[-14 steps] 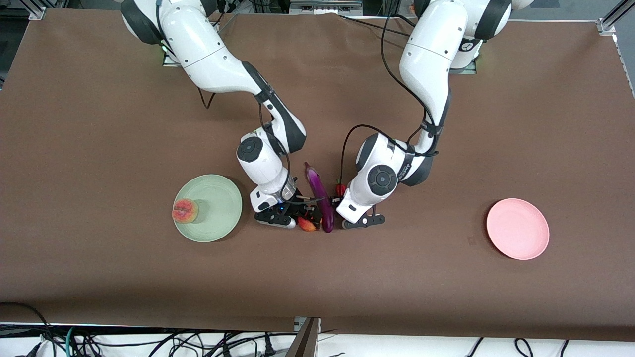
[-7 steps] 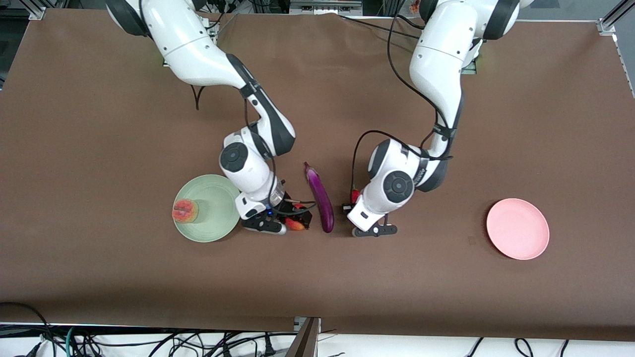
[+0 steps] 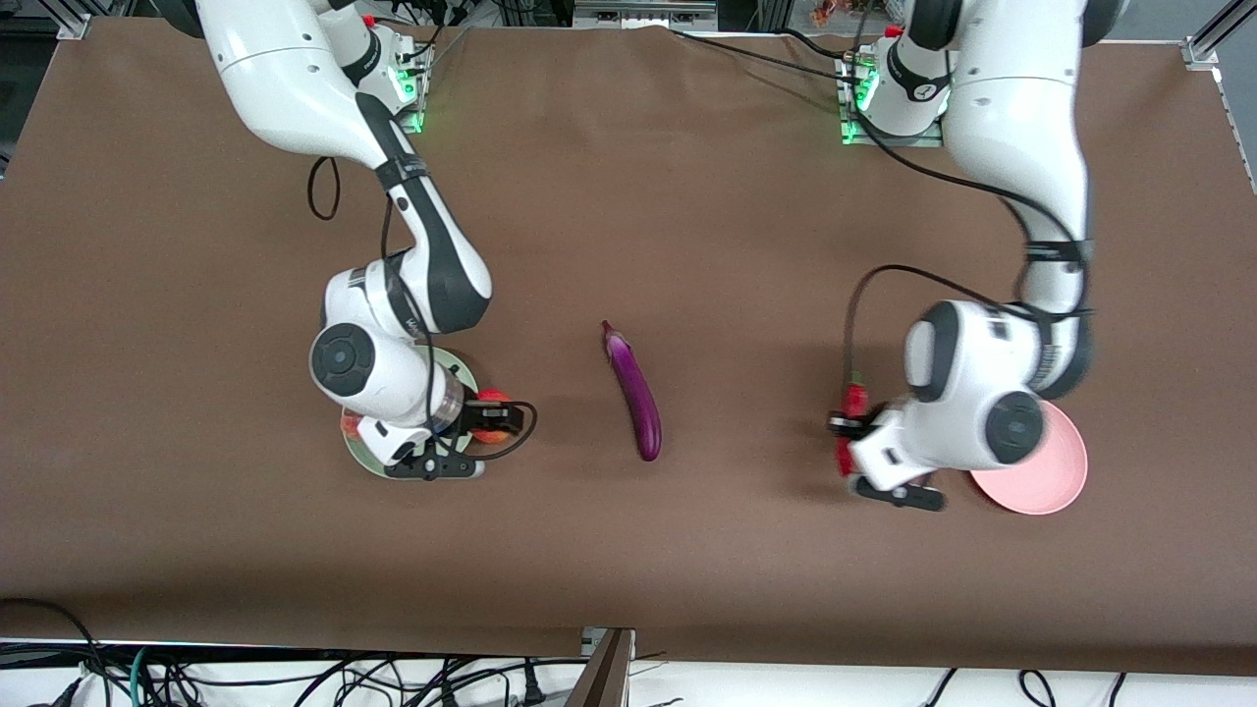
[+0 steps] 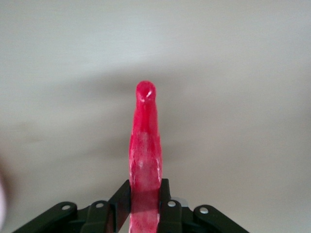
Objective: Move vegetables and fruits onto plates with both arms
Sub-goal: 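Carry the pomegranate and chili to the green and pink plates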
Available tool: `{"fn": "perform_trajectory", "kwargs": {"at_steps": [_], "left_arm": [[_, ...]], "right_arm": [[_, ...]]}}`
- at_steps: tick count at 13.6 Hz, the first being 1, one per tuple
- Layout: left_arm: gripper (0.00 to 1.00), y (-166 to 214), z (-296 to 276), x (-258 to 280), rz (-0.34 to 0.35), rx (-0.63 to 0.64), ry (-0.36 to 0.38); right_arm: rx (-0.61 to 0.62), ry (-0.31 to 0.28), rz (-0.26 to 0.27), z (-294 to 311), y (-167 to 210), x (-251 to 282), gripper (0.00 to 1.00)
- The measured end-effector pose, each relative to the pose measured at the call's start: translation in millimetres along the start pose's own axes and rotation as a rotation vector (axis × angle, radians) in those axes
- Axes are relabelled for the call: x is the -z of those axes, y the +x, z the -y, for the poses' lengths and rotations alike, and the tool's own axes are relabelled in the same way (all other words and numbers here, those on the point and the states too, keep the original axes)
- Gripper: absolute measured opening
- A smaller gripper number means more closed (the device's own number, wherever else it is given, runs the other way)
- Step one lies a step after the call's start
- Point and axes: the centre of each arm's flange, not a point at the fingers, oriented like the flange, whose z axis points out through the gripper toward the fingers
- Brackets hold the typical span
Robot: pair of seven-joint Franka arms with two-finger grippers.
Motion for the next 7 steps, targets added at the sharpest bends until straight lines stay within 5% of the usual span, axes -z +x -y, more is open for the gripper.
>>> {"fn": "perform_trajectory", "kwargs": {"at_steps": [7], "left_arm": [[0.27, -37.0, 192.1, -10.3, -0.012, -0.242, 0.103]], "right_arm": [[0.07, -0.143, 0.095, -58.5, -4.8, -22.9, 0.81]]}}
